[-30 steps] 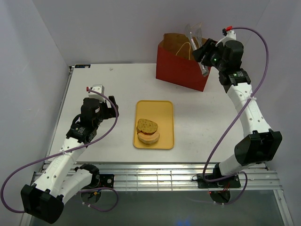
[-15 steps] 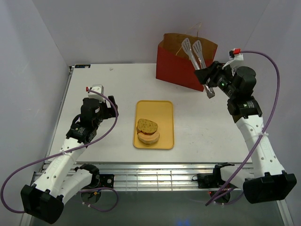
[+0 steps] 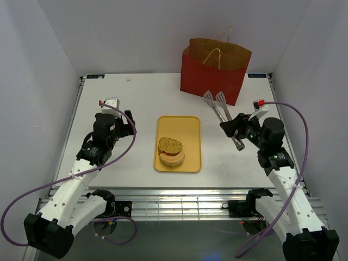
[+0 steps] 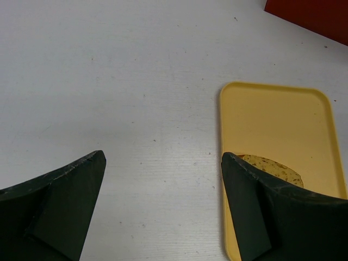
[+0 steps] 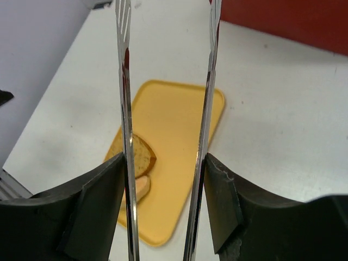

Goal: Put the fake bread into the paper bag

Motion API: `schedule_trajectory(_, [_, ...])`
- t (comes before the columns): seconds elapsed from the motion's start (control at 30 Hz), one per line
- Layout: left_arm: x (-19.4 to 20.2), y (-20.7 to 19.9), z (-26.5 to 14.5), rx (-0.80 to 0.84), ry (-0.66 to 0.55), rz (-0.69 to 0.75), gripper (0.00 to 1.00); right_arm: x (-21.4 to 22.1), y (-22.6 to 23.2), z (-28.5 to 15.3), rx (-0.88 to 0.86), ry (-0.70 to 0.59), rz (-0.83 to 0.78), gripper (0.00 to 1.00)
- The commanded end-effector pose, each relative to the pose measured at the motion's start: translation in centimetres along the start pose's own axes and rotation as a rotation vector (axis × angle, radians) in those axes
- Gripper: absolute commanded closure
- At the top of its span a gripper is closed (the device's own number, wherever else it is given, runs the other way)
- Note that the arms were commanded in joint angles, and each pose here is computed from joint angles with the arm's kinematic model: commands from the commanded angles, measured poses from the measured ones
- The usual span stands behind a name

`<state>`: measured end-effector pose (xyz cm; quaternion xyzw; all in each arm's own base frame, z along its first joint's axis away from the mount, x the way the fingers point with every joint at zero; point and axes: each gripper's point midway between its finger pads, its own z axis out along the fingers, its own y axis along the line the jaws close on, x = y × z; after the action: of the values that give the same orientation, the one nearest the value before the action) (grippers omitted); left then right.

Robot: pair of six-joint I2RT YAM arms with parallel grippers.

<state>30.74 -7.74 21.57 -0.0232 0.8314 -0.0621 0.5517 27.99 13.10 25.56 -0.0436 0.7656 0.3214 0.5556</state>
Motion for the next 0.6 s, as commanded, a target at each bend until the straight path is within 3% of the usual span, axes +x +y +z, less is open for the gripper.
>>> schedule_trajectory(0.0, [-1.1,-0.3,-0.5,0.012,-0.035,-0.002,0.02,2.9,-1.7,-0.2,0.031,0.004,-0.013,0.37])
schedule_trajectory(0.27, [-1.0,-0.3,-0.4,0.012,-0.029,-0.001,0.02,8.5,-7.9,0.0,0.273,0.062,0.044,0.37])
schedule_trajectory(0.57, [-1.0,-0.4,-0.3,0.015,-0.026,-0.002,0.02,11.8,-10.3,0.7,0.334,0.134,0.057,0.38])
